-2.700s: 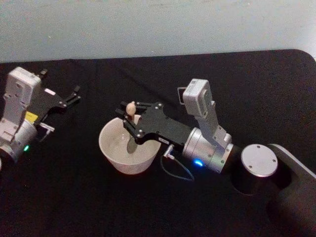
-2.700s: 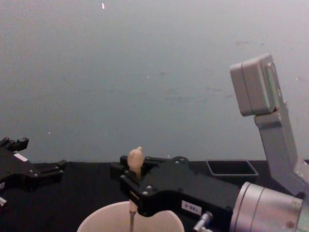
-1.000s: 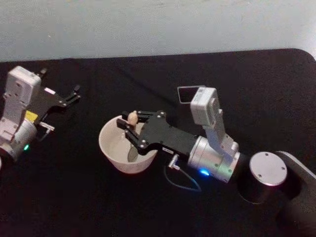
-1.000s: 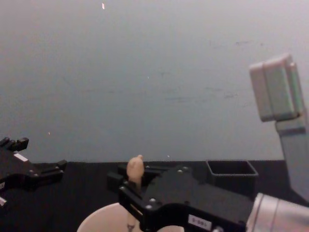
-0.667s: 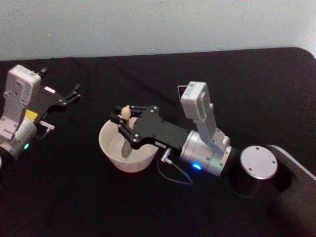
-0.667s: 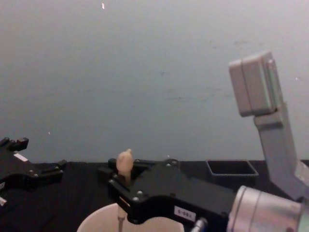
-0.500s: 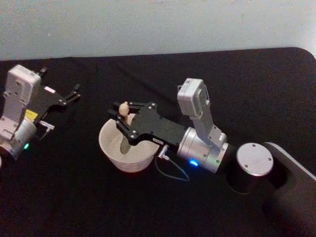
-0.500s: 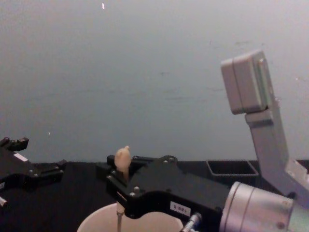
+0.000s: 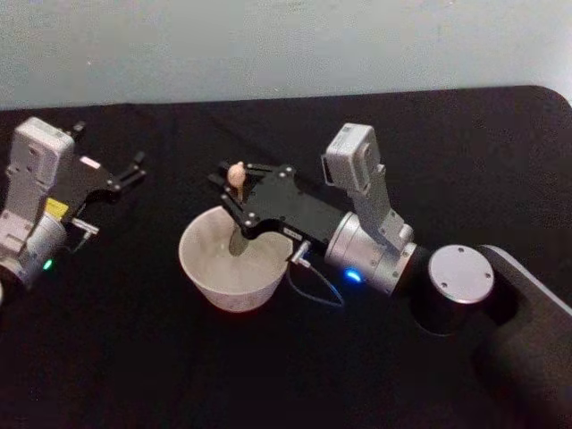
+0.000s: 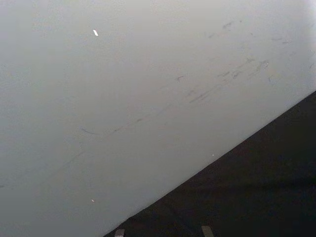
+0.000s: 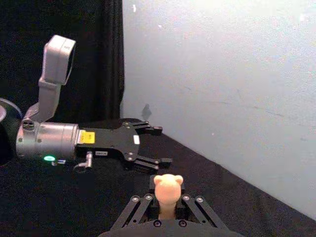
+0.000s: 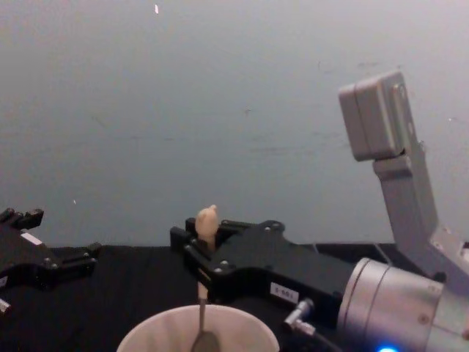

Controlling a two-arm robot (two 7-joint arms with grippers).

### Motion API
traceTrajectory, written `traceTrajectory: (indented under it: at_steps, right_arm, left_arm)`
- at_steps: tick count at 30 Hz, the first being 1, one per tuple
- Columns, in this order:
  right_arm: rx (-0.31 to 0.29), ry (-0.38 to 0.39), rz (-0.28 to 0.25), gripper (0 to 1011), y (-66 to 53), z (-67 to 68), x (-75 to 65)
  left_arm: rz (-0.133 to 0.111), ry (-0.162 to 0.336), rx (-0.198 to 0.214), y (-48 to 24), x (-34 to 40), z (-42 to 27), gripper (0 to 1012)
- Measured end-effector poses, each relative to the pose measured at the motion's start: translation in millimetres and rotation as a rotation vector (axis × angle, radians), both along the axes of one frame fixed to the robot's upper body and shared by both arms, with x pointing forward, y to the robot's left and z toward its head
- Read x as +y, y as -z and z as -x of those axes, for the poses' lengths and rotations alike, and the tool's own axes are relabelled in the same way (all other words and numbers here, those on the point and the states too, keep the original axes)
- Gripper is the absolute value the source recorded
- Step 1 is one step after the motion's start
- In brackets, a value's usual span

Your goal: Pick up the stirring spoon with one hand, stir inside the cup, then place it back in its original position.

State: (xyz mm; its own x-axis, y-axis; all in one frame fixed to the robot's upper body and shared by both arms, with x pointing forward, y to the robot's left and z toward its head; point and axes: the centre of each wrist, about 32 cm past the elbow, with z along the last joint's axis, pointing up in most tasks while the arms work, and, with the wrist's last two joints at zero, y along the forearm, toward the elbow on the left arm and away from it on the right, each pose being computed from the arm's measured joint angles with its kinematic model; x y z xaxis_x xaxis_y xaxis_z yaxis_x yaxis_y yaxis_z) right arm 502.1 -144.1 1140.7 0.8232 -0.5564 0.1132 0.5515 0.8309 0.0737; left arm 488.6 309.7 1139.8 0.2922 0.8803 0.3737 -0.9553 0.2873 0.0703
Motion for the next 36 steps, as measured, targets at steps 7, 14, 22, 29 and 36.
traceTrajectory:
  at_steps: [7,14,22,29,36]
  right_arm:
    - [0.001,0.018,0.002,164,0.4,0.8,-8.0]
    - [0.01,0.025,0.003,164,1.7,3.9,-13.2]
    - [0.02,0.021,-0.002,164,1.9,9.3,-18.0]
    - [0.033,0.002,-0.011,164,1.1,18.0,-22.7]
    - [0.044,-0.025,-0.009,164,2.7,25.6,-23.1]
  left_arm:
    - [0.0,0.0,0.0,0.0,0.0,0.0,1001]
    - [0.0,0.0,0.0,0.0,0.0,0.0,1001]
    - [0.0,0.0,0.0,0.0,0.0,0.0,1001]
    - [0.0,0.0,0.0,0.0,0.0,0.0,1001]
    - [0.0,0.0,0.0,0.0,0.0,0.0,1001]
